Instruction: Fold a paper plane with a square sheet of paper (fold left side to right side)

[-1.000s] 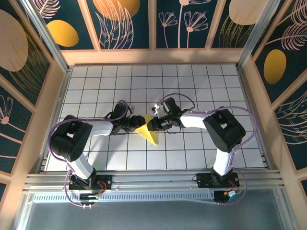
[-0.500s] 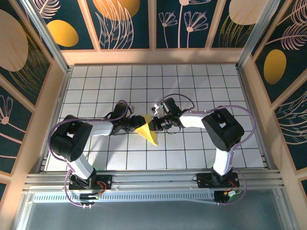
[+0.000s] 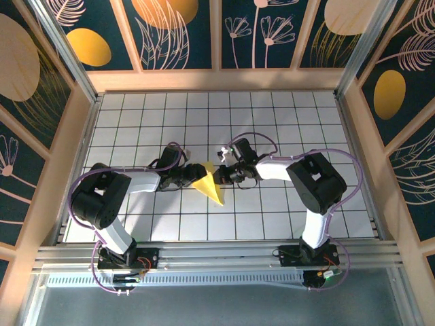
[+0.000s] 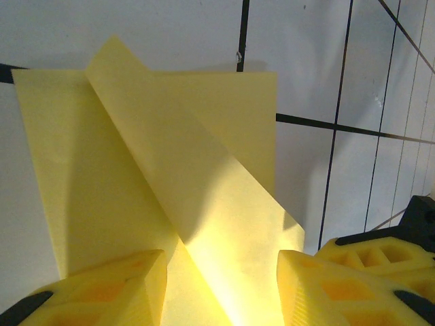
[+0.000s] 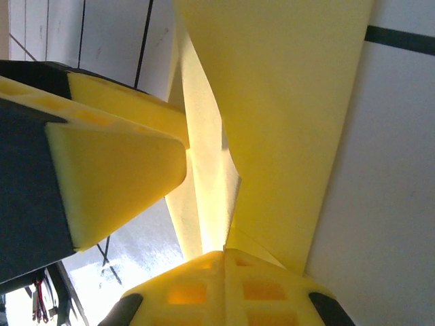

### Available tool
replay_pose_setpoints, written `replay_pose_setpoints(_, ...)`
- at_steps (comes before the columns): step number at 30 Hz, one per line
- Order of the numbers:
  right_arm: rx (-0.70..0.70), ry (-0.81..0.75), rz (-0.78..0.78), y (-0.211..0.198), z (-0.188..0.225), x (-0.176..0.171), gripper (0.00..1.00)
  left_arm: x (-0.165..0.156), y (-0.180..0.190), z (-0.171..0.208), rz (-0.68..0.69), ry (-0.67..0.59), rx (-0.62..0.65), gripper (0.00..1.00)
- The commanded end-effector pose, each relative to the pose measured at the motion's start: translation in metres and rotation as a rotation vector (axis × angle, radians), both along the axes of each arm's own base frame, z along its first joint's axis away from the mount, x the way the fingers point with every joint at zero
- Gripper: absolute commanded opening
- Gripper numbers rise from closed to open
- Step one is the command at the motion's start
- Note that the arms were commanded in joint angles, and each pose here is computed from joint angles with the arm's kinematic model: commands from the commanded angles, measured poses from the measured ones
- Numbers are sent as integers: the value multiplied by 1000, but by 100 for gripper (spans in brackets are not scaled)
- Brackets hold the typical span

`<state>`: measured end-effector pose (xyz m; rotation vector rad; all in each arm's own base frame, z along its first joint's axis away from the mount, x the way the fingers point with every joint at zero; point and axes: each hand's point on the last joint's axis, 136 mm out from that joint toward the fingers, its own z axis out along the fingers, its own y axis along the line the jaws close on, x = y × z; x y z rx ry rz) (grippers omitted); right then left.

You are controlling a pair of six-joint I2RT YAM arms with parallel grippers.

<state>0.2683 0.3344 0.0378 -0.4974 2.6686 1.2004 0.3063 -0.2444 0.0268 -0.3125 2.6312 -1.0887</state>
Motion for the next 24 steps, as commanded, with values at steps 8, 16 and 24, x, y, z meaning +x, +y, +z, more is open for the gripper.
replay_pose_setpoints(8,-80,19,-25,-11,-21,4,0,-11,16,-26,18,59,102,47)
replay_pose_setpoints(16,-94,6,-33,-13,-21,6,0,-10,15,-25,18,57,101,47)
replay_pose_setpoints(24,-82,-20,-36,-13,-14,8,0,-11,16,-26,18,58,102,47)
